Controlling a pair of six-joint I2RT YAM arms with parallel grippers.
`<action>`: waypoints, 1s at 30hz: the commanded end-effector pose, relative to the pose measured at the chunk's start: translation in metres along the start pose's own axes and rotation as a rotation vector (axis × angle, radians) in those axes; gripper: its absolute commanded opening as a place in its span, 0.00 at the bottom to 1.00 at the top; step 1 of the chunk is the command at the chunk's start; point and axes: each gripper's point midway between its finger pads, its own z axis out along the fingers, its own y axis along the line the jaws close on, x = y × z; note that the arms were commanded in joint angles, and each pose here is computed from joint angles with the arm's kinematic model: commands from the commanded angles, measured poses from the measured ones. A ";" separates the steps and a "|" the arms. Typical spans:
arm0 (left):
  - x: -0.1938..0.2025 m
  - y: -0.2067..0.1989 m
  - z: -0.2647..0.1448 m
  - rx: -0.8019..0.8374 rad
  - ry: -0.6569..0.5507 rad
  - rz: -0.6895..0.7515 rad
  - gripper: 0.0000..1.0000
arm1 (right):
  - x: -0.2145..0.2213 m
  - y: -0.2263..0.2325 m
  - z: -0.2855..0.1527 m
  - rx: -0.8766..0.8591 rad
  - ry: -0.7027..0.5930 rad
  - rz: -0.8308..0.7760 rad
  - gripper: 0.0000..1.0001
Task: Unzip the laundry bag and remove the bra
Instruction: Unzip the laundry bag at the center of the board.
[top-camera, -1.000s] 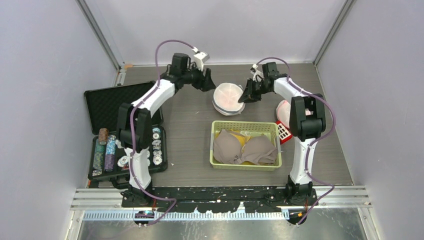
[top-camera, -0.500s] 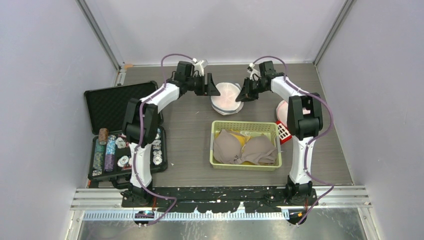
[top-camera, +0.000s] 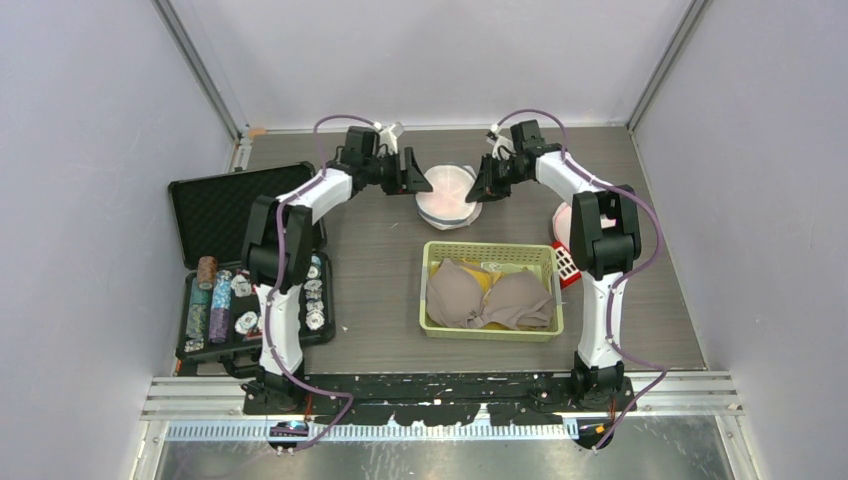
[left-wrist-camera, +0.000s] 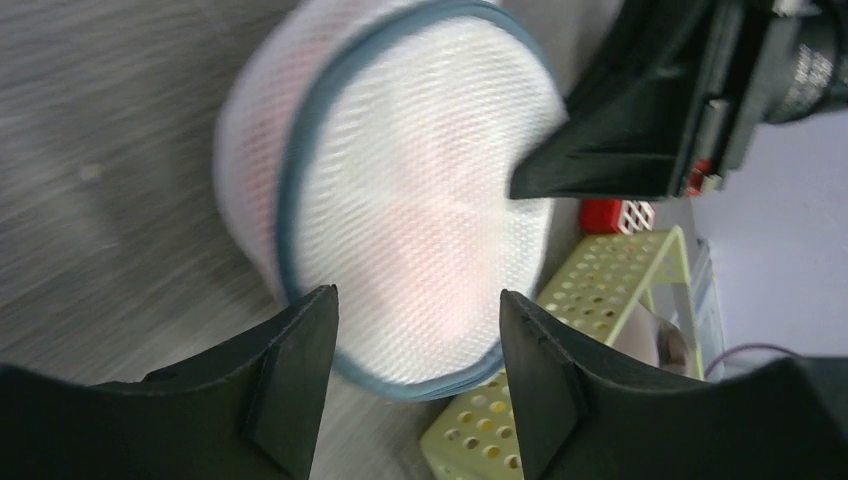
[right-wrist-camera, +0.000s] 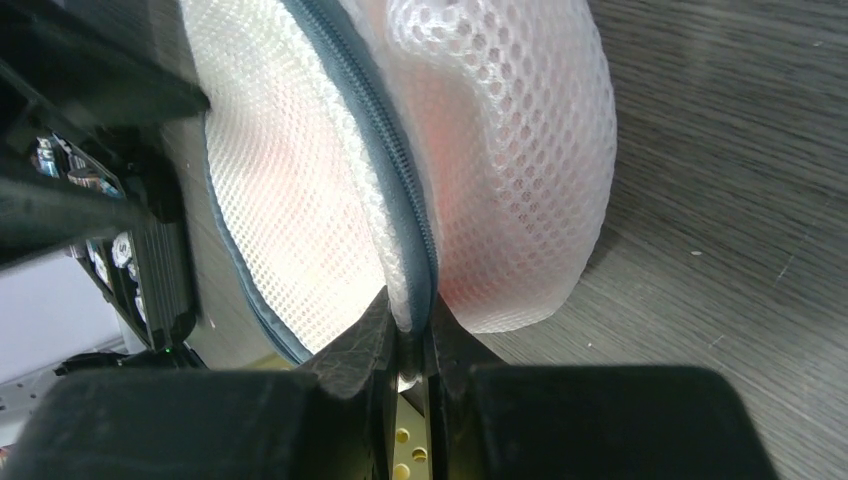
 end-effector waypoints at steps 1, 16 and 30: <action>-0.039 0.023 -0.036 -0.127 -0.128 0.018 0.62 | -0.011 0.003 -0.002 0.013 -0.026 -0.057 0.16; -0.016 -0.015 -0.018 0.033 -0.038 0.088 0.49 | -0.010 0.015 0.003 -0.004 -0.010 -0.091 0.22; -0.028 -0.060 -0.035 0.038 -0.088 0.240 0.57 | -0.020 0.035 -0.003 -0.047 -0.029 -0.122 0.34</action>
